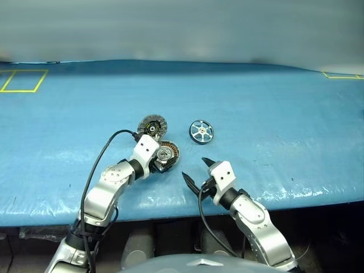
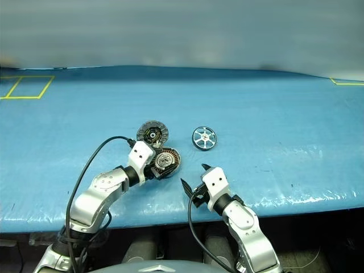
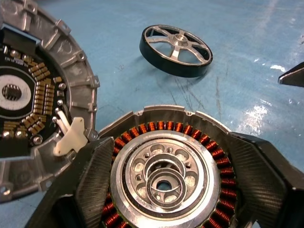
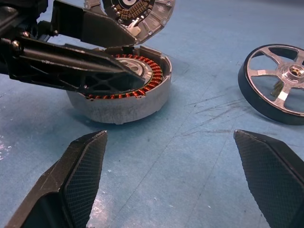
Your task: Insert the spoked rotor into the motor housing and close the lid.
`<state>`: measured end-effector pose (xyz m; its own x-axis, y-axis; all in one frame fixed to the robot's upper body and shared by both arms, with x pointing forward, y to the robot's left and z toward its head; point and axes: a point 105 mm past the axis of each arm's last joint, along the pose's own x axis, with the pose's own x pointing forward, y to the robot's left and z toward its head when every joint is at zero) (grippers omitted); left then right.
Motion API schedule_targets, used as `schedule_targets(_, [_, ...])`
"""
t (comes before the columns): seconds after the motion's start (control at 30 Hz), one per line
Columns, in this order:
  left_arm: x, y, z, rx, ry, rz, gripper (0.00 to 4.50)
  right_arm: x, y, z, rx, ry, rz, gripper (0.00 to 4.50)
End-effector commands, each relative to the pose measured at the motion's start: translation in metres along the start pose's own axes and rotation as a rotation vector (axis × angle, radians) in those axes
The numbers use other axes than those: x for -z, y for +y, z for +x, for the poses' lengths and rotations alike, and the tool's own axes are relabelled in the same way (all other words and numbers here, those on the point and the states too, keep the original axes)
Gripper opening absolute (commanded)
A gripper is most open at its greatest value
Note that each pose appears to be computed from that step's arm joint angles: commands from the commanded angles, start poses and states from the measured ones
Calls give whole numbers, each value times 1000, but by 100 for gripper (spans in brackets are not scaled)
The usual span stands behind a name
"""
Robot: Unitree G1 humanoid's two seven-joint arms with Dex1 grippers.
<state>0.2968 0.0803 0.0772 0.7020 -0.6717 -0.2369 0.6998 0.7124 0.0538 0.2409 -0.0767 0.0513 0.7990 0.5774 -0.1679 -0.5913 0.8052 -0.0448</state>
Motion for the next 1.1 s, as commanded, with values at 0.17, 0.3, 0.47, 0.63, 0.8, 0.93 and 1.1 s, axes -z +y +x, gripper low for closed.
schedule_targets(0.17, [-37, -7, -7, 65, -152, -6, 264, -7, -1, 0, 2, -22, -5, 450])
schedule_targets(0.3, [-32, -6, -14, 59, -136, -9, 131, -8, -3, 1, 5, -21, 2, 450])
schedule_targets(0.47, [-22, 4, -32, 5, -142, -12, 2, -5, -8, 3, 40, 36, 26, 450])
schedule_targets(0.63, [-6, 17, -53, -97, -164, -14, 2, -19, -7, 11, 48, 55, 14, 450])
schedule_targets(0.8, [11, 18, -69, -154, -174, 6, 0, -33, -7, 16, 26, 89, -8, 387])
schedule_targets(0.93, [24, 12, -75, -151, -158, 36, 0, -45, -3, 20, 7, 111, -62, 258])
schedule_targets(1.1, [36, 7, -74, -136, -128, -38, 0, -51, 9, 28, -17, 153, -45, 88])
